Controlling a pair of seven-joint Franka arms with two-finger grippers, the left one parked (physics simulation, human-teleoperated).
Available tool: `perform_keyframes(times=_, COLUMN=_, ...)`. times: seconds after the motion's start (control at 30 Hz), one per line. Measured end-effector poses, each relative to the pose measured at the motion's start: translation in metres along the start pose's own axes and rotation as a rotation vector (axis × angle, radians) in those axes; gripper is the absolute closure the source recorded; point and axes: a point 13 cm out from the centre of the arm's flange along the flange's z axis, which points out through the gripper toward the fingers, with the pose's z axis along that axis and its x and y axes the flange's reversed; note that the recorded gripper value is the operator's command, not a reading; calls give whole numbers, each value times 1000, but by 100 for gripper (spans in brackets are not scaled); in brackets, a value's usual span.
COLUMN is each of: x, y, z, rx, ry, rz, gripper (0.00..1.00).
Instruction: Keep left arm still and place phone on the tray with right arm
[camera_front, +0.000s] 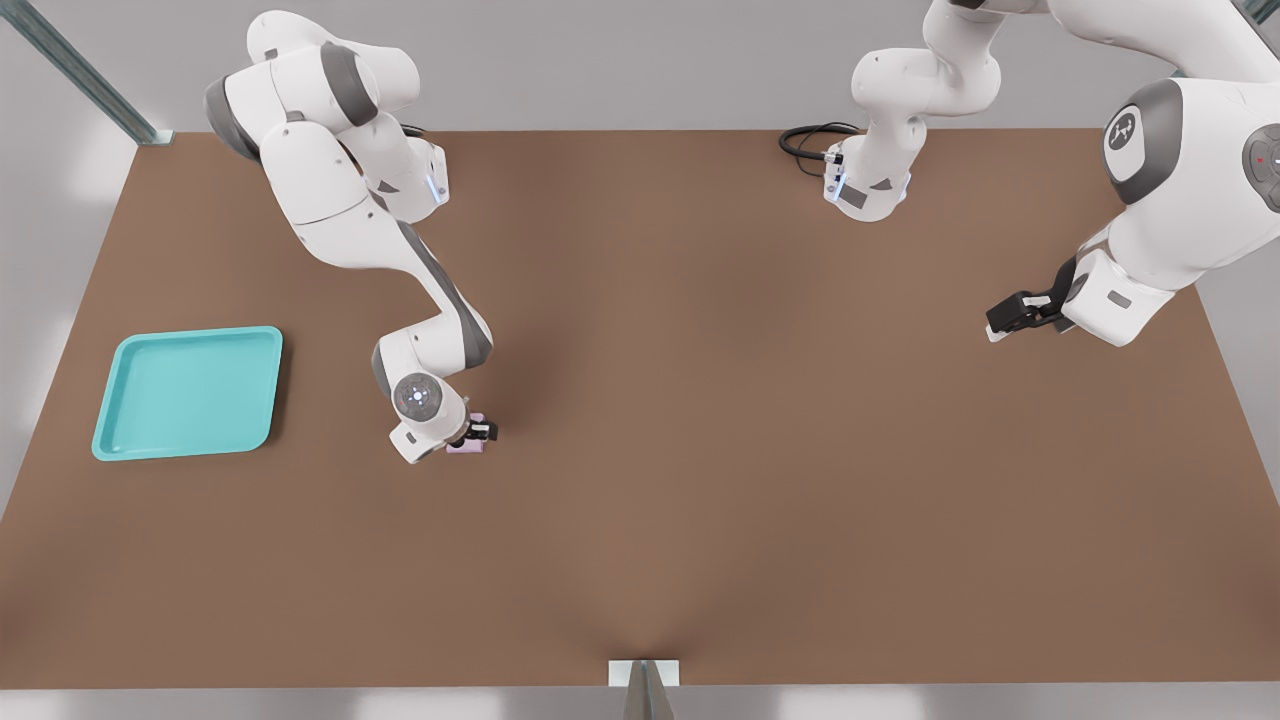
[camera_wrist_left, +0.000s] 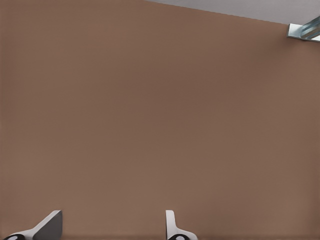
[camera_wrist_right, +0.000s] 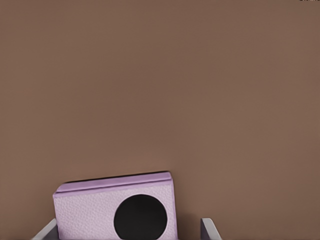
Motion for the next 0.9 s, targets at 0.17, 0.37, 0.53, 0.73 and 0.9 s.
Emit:
perform_keyframes(times=0.17, x=0, y=0, z=3, rx=3, ry=0, rz=-9, gripper=14)
perform_keyframes(times=0.37, x=0, y=0, z=2, rx=2, ry=-1, rz=-15, gripper=17)
perform_keyframes(times=0.53, x=1, y=0, z=5, rx=4, ry=3, rz=-19, gripper=17)
perform_keyframes(times=0.73, x=2, y=0, z=7, rx=3, ry=7, rz=-22, gripper=27)
perform_keyframes(times=0.9, x=-1, y=-3, z=-1, rx=-1, ry=-1, rz=-25, gripper=30)
